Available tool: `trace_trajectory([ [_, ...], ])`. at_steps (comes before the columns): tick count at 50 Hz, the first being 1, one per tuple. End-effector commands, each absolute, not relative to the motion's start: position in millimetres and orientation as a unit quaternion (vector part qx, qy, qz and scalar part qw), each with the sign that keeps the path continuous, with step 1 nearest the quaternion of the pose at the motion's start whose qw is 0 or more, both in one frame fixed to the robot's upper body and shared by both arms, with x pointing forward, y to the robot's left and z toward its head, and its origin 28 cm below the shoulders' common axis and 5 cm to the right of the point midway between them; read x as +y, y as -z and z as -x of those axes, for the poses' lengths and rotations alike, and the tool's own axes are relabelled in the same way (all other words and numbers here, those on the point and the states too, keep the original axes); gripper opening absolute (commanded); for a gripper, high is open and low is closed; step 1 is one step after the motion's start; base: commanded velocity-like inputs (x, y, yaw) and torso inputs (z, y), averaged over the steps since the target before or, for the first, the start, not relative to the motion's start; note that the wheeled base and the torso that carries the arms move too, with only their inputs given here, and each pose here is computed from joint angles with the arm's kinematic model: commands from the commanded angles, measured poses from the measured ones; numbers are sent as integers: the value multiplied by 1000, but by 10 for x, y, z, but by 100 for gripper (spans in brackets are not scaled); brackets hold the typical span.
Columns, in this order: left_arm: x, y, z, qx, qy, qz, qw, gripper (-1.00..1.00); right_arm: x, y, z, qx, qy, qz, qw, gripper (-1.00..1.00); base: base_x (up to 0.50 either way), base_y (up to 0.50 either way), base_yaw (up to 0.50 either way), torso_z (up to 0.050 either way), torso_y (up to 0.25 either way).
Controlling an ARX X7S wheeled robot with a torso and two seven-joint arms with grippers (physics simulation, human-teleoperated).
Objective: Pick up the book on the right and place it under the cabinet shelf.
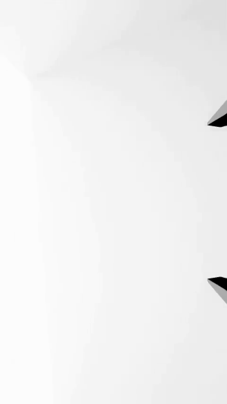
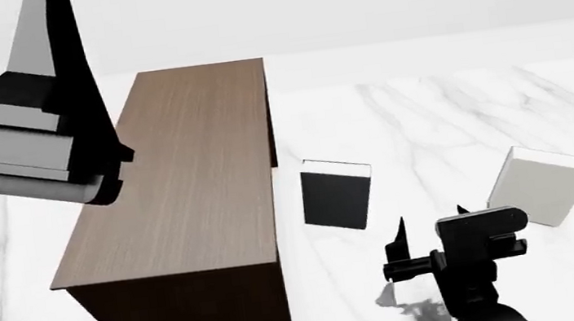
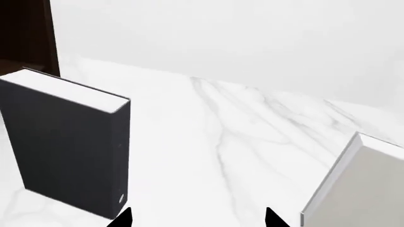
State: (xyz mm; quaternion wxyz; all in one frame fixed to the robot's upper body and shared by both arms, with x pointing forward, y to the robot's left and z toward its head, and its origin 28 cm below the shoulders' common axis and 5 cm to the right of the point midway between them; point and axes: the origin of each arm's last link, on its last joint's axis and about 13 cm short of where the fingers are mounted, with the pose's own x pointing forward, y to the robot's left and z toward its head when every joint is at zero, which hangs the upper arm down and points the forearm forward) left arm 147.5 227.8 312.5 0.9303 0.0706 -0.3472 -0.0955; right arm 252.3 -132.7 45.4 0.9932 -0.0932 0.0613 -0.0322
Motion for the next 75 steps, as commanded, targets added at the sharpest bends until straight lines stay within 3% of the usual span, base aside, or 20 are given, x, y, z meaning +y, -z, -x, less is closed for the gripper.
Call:
trace_trajectory([
  [1,2277,-3136,-1474,-346,96,-70,931,100,-1329,-658,-2456,42,28,92,994,100,0,0,0,0,125],
  [40,2330,-3006,-1515,-327,84,-61,939,100,-1353,-1660,-2255,-76,20,84,993,100,0,0,0,0,126],
  [60,2332,-3006,-1507,-326,84,-64,940,100,-1489,-2286,-2069,-150,43,84,984,100,0,0,0,0,240],
  [75,2331,-2988,-1513,-327,87,-70,938,100,-1541,-2683,-1900,-198,48,87,975,100,0,0,0,0,12],
])
